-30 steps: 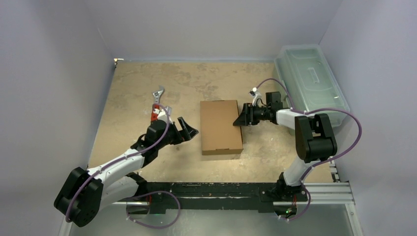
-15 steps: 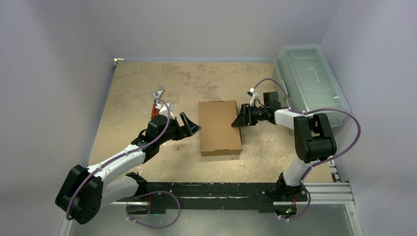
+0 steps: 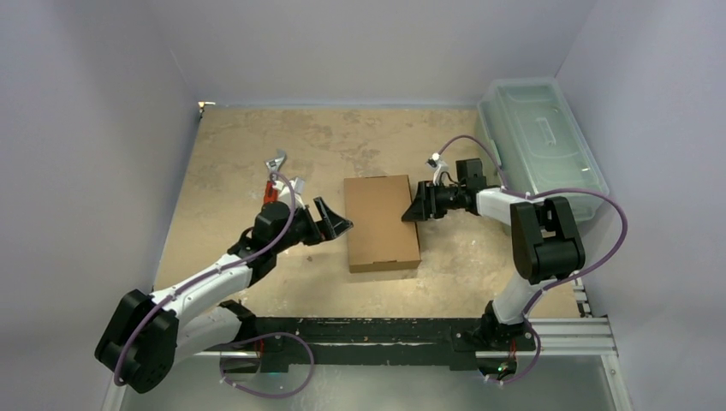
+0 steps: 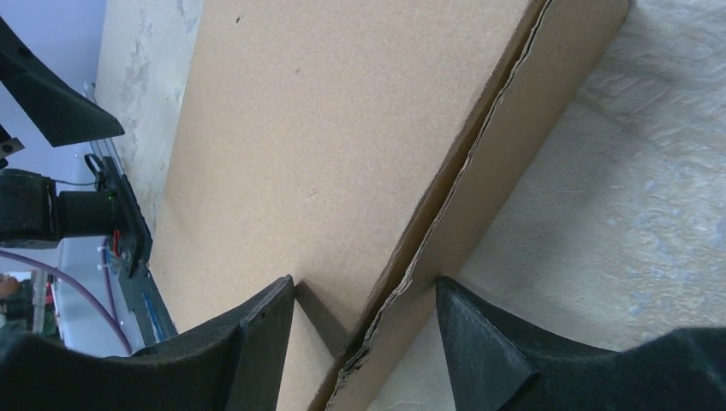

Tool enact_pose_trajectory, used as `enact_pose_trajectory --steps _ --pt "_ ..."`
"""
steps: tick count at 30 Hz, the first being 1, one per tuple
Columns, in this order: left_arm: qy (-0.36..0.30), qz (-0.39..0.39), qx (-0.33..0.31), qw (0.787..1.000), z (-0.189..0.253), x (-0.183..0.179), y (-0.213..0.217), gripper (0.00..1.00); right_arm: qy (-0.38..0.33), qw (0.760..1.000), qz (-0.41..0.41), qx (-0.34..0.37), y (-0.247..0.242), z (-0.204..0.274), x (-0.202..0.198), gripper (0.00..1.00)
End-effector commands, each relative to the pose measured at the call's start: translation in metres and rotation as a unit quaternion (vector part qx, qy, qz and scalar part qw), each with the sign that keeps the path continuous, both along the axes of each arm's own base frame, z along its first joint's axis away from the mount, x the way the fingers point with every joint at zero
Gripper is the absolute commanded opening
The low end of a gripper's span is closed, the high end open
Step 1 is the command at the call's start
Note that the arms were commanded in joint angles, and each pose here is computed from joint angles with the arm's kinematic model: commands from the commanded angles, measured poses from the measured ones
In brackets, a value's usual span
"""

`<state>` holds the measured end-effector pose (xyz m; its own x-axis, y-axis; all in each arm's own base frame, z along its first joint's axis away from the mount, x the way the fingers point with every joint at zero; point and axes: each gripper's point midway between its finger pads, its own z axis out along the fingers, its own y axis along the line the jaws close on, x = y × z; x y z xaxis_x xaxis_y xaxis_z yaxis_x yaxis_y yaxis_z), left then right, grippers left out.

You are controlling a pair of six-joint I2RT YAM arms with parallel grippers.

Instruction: Fold the paper box

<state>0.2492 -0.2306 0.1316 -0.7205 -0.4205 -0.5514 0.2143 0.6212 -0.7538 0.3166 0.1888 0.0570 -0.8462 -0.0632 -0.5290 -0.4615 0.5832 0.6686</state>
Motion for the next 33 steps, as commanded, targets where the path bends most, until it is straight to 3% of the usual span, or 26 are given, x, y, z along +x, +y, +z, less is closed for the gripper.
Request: enact_pose_trajectory --steps 1,14,25,33 --pt "-0.006 -0.003 0.015 1.0 -0.001 0.004 0.001 0.91 -0.017 0.999 0.027 0.007 0.01 0.01 0.004 0.64" --pt "0.007 0.024 0.018 1.0 -0.022 0.009 0.005 0.87 -0.01 0.999 0.042 0.009 0.027 0.008 -0.004 0.64" --pt "0.038 0.03 0.035 0.998 -0.052 0.014 0.004 0.66 -0.015 0.998 0.063 0.007 0.036 0.01 -0.009 0.63" --pt "0.038 0.027 0.031 0.998 -0.055 0.003 0.008 0.61 -0.027 0.997 0.07 0.013 0.038 0.019 -0.008 0.62"
